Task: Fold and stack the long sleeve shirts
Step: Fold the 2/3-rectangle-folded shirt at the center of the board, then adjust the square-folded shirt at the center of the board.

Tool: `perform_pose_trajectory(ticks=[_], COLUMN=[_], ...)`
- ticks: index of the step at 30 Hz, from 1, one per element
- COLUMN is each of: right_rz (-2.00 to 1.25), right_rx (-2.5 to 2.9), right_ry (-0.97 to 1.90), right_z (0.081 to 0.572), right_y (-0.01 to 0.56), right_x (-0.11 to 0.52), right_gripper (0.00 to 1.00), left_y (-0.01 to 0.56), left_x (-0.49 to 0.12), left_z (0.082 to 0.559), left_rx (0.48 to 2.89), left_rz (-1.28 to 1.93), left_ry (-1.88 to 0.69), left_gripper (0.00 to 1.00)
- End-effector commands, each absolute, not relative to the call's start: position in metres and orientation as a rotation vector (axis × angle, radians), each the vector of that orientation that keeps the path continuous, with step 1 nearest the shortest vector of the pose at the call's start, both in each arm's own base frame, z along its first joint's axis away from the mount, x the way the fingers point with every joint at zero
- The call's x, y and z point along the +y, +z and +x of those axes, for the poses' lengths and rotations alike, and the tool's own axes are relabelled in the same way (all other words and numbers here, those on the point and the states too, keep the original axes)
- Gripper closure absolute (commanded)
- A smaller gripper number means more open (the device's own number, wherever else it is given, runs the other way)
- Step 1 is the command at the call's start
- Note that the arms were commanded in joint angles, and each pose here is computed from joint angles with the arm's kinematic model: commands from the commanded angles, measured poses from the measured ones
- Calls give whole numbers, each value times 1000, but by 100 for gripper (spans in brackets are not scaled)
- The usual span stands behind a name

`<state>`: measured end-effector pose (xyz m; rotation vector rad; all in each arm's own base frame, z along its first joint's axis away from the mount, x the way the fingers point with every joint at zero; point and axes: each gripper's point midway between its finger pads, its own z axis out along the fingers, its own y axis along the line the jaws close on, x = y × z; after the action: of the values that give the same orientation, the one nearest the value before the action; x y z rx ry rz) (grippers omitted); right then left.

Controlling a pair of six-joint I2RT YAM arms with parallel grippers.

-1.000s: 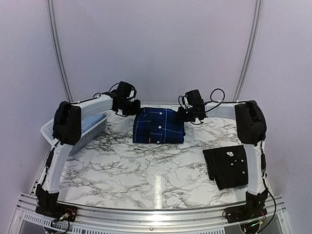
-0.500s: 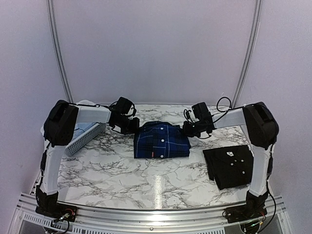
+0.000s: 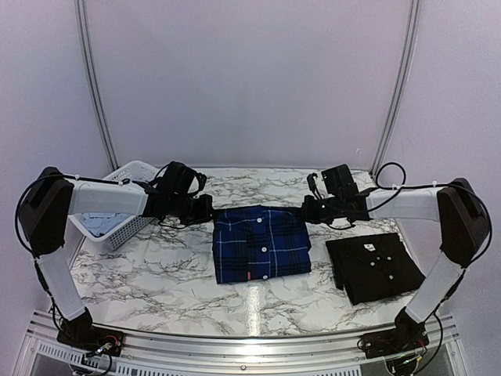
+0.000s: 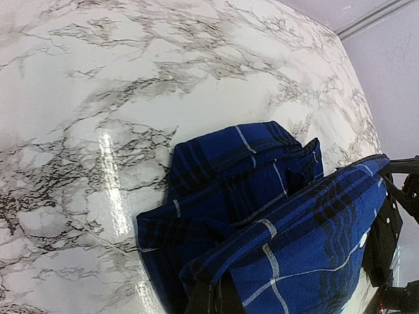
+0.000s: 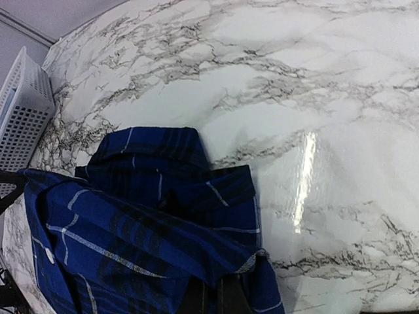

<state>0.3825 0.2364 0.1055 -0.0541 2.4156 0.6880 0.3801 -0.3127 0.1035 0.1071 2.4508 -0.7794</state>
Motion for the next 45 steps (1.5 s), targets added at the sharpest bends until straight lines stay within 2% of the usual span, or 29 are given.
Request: perform_pose_trajectory(ticks=[1, 3, 8, 11, 13, 17, 23, 28, 33, 37, 45], right_rz=[-15, -17, -69, -119, -174, -272, -416, -444, -420, -366, -259], right_rx=[2384, 2390, 2364, 2344, 2342, 2327, 2319, 2340, 2404, 2438, 2412], right_ry=[550, 550, 536, 490, 481, 531, 651, 679, 621, 611, 597], right_z=[423, 438, 450, 443, 432, 406, 387, 395, 414, 429, 452], right_y=[107, 102, 119, 133, 138, 144, 133, 110, 74, 59, 78], right_x=[226, 227, 235, 243, 257, 293, 354, 377, 377, 367, 333], right_gripper=[100, 90, 55, 49, 48, 49, 63, 65, 65, 61, 44], left_y=[78, 72, 83, 97, 104, 128, 128, 98, 57, 21, 1], left_x=[-270, -268, -270, -265, -260, -258, -300, -324, -321, -310, -295], left_z=[406, 416, 431, 431, 427, 409, 360, 339, 330, 317, 307], left_rx=[2475, 2482, 2466, 2445, 2438, 2399, 2444, 2519, 2605, 2692, 2732], left_rz=[-82, -87, -49, -40, -40, -10, 134, 192, 185, 166, 159], left_ry=[-620, -604, -563, -536, -521, -520, -672, -690, -645, -586, -517], left_gripper=[100, 98, 55, 40, 38, 43, 69, 87, 93, 95, 96])
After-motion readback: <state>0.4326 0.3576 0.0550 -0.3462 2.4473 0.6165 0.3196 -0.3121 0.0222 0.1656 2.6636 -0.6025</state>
